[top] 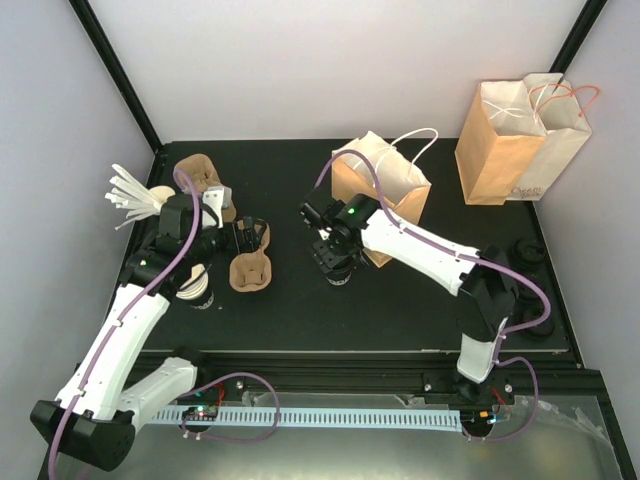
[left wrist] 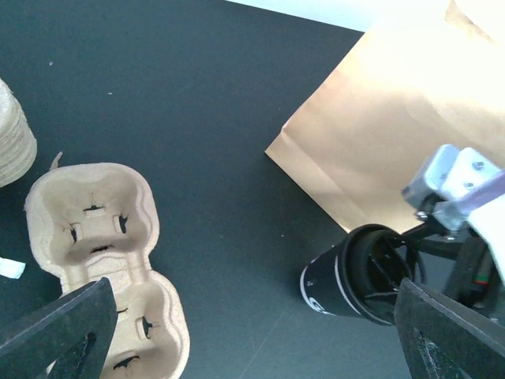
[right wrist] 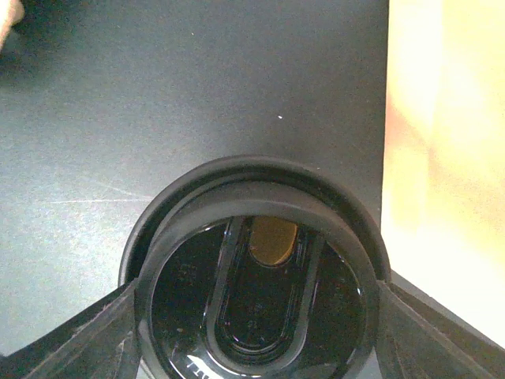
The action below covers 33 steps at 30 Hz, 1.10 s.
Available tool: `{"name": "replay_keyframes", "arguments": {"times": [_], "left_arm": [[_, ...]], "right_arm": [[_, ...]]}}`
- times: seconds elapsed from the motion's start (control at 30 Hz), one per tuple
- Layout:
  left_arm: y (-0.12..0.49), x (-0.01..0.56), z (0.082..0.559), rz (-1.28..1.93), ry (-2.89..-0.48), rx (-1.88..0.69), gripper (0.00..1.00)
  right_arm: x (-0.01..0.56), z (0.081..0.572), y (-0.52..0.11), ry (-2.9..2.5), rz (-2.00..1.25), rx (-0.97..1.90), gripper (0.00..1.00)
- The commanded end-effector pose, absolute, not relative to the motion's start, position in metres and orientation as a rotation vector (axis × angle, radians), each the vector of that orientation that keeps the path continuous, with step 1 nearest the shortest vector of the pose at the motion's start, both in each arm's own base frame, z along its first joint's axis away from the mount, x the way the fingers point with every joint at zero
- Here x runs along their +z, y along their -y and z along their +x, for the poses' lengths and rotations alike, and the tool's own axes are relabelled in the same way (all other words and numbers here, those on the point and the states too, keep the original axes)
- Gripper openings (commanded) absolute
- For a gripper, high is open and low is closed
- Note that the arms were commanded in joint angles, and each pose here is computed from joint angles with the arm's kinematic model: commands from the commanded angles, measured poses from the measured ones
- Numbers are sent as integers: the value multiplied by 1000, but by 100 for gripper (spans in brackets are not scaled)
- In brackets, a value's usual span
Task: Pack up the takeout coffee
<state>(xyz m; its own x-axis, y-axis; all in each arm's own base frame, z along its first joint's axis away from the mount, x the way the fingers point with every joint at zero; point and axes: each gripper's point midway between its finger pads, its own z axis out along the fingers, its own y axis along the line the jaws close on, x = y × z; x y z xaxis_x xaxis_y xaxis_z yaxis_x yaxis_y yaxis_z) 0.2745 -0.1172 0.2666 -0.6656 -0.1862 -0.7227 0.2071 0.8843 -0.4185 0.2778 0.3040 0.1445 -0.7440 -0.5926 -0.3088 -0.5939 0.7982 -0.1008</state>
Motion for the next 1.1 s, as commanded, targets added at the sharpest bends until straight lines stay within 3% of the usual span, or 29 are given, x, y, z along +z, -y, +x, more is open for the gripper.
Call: {"name": "replay_keyframes", "arguments": {"times": [0.0,0.47,0.77,1.07], "left_arm": [[125,284,280,63,-2174,-648,99],[200,285,322,167,-2163,-1170,99],[219,256,353,147,-2274,-1130,99],[269,301,391,362,-2195,-1030,97]], "right_arm": [[189,265,-297,-2600,-895,99,77],[351,237,-260,-2259,-790,335,72],[322,215,-204,-2365,-689,200,71],[301,181,-173,-2393,-615,289,68]]}}
